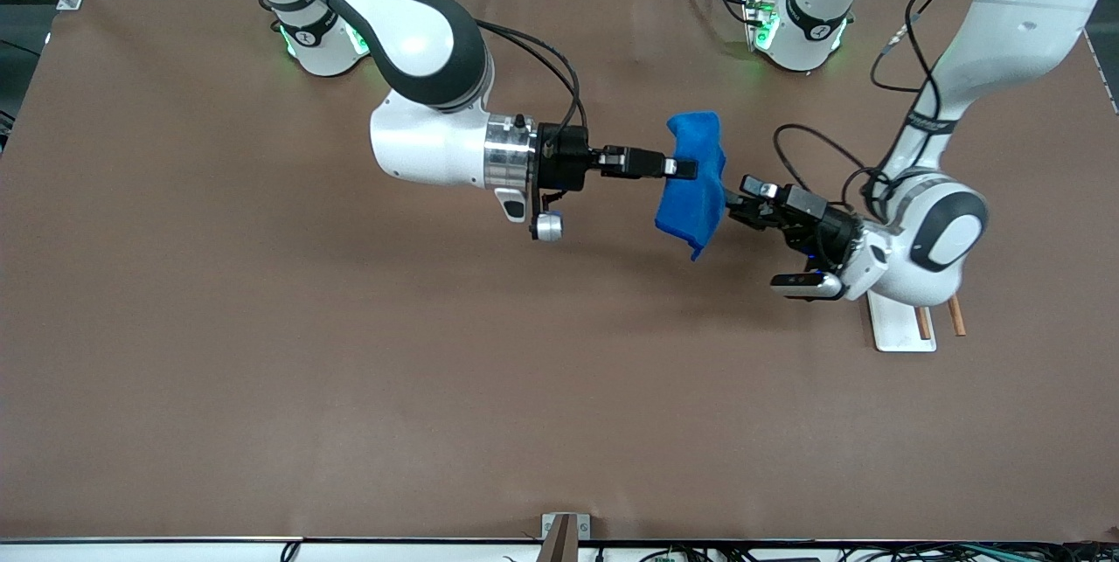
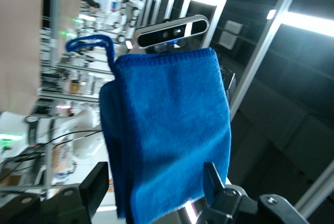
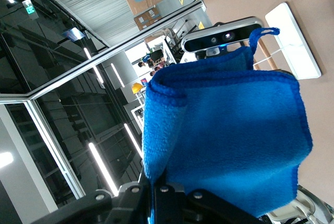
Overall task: Right arm passes towel to left arm to hang
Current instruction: 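Grasp the towel's hanging edge with the left gripper beside the right gripper, then open the right gripper and withdraw it while the left gripper carries the towel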
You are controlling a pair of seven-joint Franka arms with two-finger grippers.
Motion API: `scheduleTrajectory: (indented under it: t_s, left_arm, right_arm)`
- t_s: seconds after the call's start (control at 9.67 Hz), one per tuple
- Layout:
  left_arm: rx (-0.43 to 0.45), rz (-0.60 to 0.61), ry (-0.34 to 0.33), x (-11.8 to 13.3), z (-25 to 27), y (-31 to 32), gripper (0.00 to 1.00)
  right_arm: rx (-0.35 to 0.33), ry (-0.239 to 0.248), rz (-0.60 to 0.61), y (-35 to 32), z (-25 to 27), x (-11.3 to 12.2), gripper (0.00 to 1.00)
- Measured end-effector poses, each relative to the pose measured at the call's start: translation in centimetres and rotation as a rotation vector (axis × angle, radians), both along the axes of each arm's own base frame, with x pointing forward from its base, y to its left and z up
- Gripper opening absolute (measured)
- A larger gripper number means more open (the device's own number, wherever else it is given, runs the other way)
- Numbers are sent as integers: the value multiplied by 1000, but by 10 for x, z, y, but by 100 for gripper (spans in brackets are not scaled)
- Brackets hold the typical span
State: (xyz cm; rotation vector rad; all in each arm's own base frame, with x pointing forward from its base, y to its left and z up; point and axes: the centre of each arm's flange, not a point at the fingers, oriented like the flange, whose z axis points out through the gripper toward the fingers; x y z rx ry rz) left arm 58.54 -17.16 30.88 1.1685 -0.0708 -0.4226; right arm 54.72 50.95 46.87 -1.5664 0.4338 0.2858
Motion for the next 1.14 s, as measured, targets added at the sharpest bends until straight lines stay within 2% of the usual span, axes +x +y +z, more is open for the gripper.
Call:
scheduleTrajectory:
  t_s: [0.1, 0.41, 0.72, 0.83, 1.03, 1.14]
  left_arm:
    - [-27, 12, 7, 1, 0, -5, 78]
    - [-37, 34, -11, 8, 8, 8, 69]
    - [-50, 54, -25, 14, 17, 12, 45]
    - [-50, 59, -33, 16, 21, 16, 26]
    - [-49, 66, -37, 18, 23, 20, 3]
    - [-47, 64, -29, 18, 23, 22, 3]
  right_arm:
    - [3, 0, -3, 0, 0, 2, 4]
    - [6, -2, -5, 0, 2, 3, 4]
    - [6, -2, -4, 0, 2, 3, 4]
    - [6, -2, -4, 0, 2, 3, 4]
    - [6, -2, -5, 0, 2, 3, 4]
    - [6, -2, -5, 0, 2, 3, 4]
